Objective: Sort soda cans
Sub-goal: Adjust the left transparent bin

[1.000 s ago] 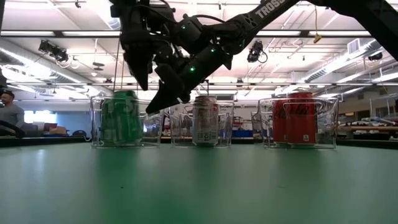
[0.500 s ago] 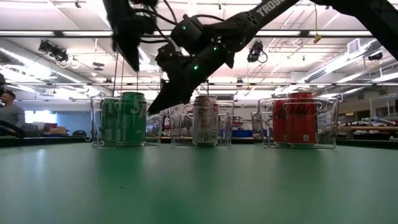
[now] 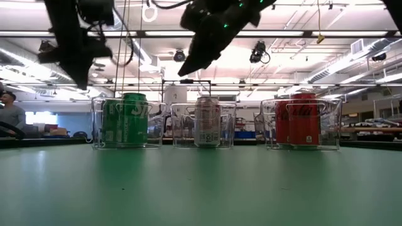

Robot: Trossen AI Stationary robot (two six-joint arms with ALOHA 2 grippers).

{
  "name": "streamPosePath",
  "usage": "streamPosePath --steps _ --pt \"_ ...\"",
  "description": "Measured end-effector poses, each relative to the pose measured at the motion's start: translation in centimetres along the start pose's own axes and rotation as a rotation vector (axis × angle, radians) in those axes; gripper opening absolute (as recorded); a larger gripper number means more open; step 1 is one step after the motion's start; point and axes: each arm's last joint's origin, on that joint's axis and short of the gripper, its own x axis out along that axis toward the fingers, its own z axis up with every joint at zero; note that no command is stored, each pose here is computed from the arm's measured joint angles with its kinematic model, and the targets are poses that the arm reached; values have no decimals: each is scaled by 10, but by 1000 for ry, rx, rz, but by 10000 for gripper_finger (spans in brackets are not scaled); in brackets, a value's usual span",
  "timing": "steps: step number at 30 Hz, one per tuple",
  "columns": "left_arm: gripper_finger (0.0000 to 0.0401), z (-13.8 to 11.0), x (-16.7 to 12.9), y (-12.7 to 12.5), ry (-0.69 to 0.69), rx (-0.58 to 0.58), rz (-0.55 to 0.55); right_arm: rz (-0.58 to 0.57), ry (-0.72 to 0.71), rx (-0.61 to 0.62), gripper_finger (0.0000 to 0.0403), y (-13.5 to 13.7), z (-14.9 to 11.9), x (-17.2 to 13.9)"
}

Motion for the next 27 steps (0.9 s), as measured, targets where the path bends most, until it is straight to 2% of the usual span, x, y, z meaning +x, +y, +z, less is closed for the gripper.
streamPosePath --steps 7,10,18,27 --pt "0 -11 34 16 5 -130 212 -99 86 3 0 0 -1 -46" --pt "0 -10 47 20 -32 -195 241 -134 90 10 0 -2 -1 -62" --pt "0 -13 93 25 -134 -298 120 -173 99 29 0 -6 -3 -90" --pt "0 -17 125 30 -297 -381 -53 -180 123 36 0 -7 -5 -94"
